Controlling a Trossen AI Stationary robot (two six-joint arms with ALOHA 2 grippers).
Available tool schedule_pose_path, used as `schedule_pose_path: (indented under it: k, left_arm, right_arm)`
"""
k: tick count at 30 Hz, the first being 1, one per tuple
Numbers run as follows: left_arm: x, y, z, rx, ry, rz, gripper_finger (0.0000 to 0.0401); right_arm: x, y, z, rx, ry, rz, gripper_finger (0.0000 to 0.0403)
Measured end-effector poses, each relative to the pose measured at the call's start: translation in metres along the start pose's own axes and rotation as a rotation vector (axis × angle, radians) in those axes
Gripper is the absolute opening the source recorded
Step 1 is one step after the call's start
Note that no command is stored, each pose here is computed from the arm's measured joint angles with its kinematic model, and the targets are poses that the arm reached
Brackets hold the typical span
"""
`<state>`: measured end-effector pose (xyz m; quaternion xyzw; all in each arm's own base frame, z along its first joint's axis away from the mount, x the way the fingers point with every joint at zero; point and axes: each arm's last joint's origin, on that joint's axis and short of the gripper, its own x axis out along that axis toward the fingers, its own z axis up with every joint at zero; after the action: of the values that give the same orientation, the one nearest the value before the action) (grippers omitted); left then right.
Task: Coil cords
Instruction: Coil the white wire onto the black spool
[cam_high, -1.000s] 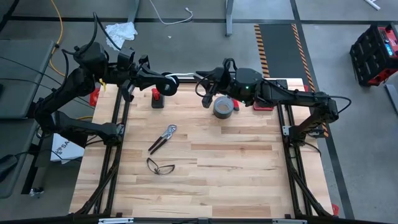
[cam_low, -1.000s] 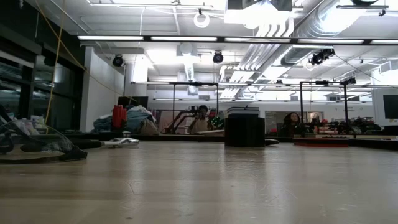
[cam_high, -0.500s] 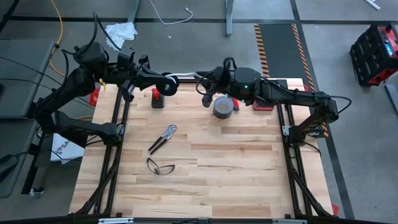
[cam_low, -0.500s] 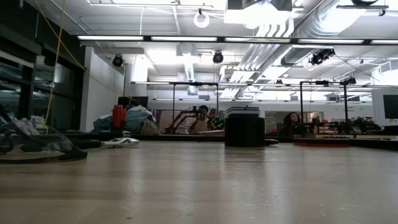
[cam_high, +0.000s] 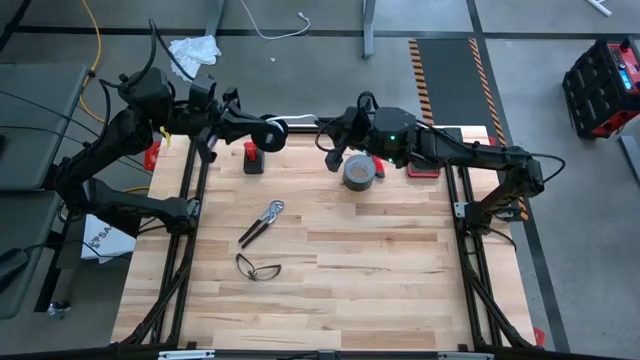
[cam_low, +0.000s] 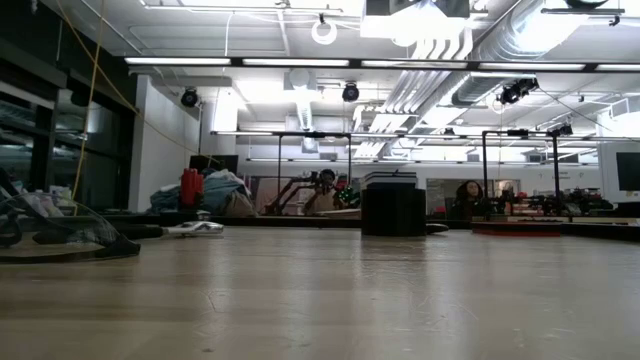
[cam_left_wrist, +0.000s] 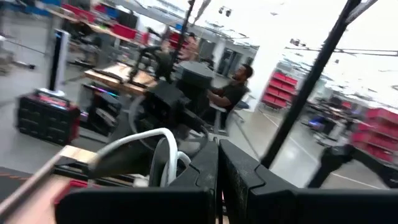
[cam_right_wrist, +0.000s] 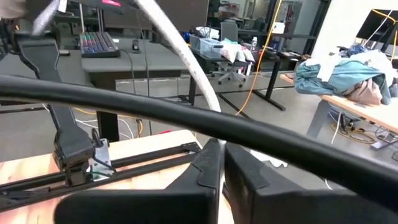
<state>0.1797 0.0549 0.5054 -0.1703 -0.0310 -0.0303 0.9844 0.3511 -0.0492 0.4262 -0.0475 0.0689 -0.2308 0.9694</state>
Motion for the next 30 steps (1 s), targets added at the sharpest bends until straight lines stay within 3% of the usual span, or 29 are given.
schedule_pose_path:
  k: [10,18,30]
  left_arm:
    - [-0.002,0.011,0.005,0.034,-0.126,0.311,0.0001]
    - [0.011,0.014,0.013,-0.101,-0.255,0.258,0.0001]
    - [0.069,0.038,0.007,-0.236,-0.372,0.174,0.0001]
  right_arm:
    - [-0.008,0.022,-0.004,-0.003,0.046,0.058,0.0001]
    - [-0.008,0.022,-0.001,0.047,0.027,0.058,0.0]
    - [-0.011,0.028,0.009,0.147,-0.074,0.146,0.0]
